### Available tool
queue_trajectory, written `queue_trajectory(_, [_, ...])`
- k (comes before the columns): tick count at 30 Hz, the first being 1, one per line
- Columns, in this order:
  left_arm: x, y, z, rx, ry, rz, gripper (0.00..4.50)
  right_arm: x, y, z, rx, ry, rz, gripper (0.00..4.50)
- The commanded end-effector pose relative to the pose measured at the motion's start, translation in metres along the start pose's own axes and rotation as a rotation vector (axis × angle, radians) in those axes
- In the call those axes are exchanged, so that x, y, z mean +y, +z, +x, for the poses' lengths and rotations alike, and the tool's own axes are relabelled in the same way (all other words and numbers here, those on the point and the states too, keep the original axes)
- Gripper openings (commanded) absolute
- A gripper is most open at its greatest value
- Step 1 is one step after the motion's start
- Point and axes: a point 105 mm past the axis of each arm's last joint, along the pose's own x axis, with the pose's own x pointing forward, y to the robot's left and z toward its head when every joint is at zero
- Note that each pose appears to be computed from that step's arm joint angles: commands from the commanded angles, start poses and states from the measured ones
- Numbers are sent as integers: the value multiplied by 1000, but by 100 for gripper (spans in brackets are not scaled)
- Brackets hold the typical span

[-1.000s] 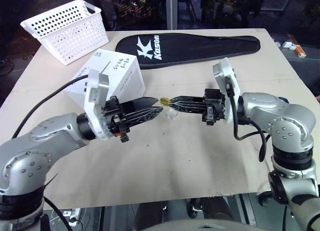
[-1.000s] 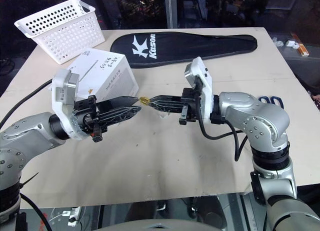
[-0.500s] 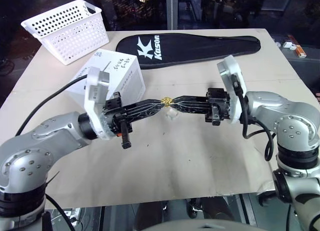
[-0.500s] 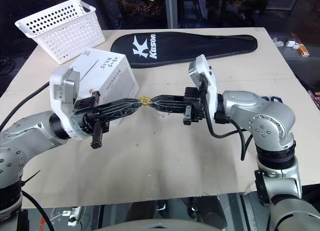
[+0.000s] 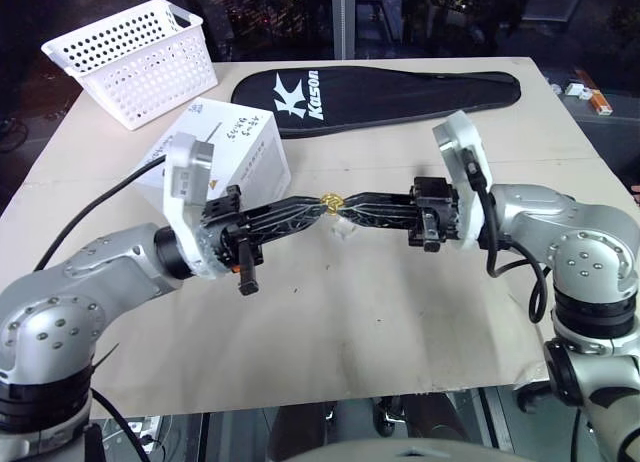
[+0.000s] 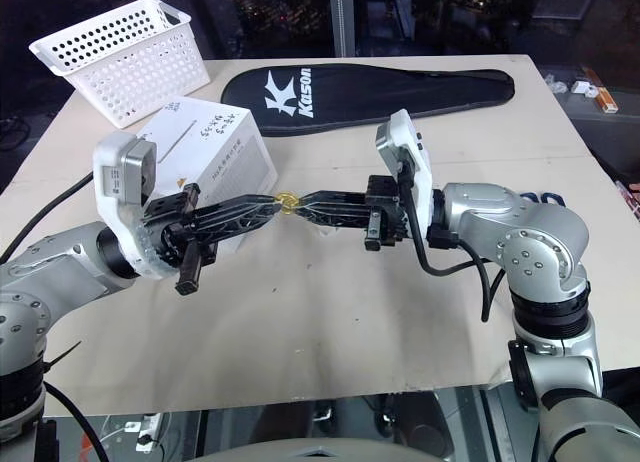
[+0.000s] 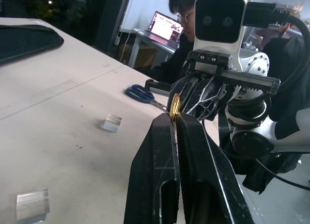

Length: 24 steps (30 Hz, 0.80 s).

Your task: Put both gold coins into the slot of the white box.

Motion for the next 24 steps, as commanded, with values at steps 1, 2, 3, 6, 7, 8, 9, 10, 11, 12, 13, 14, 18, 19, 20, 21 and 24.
queue_trajectory(1, [2, 11, -7, -55, 29, 1, 0, 10, 15, -3, -59, 21, -61, 179])
queue_trajectory(2, [4, 13, -10, -66, 46, -3, 0, 9, 16, -6, -57, 7, -69, 225])
queue_trajectory(3, [5, 15, -13, -76, 62, -9, 0, 7, 16, -8, -51, -14, -86, 277])
queue_trajectory(6, [12, 25, -24, -116, 129, -12, 0, 3, 17, -18, -37, -87, -143, 425])
queue_trajectory(7, [19, 35, -31, -151, 187, -1, 0, 1, 18, -25, -17, -126, -194, 425])
queue_trajectory(8, [24, 42, -37, -177, 226, 5, 0, 1, 18, -30, -1, -151, -231, 425])
queue_trajectory(9, [29, 49, -43, -196, 273, 21, 0, 1, 19, -36, 11, -172, -271, 425])
queue_trajectory(10, [33, 54, -47, -206, 304, 30, 0, 1, 20, -38, 18, -184, -295, 425])
queue_trajectory(11, [45, 61, -56, -189, 411, 80, 0, 1, 23, -47, 26, -218, -344, 425])
queue_trajectory(12, [56, 68, -66, -156, 506, 134, 0, 2, 27, -58, 40, -256, -395, 425])
queue_trajectory(13, [69, 75, -75, -107, 608, 190, 0, 5, 30, -68, 56, -286, -442, 425])
queue_trajectory(14, [76, 81, -81, -71, 659, 225, 0, 7, 33, -75, 63, -305, -478, 425])
queue_trajectory(18, [99, 81, -91, 91, 720, 159, 0, 11, 40, -87, 58, -326, -515, 425])
queue_trajectory(19, [103, 82, -92, 89, 725, 125, 0, 11, 41, -88, 59, -329, -526, 425])
queue_trajectory(20, [110, 80, -94, 116, 747, 119, 0, 10, 42, -88, 56, -331, -531, 425])
queue_trajectory(21, [114, 77, -93, 151, 746, 121, 0, 10, 45, -89, 46, -334, -541, 425])
queue_trajectory(24, [123, 72, -90, 207, 755, 107, 0, 10, 52, -90, 16, -343, -571, 425])
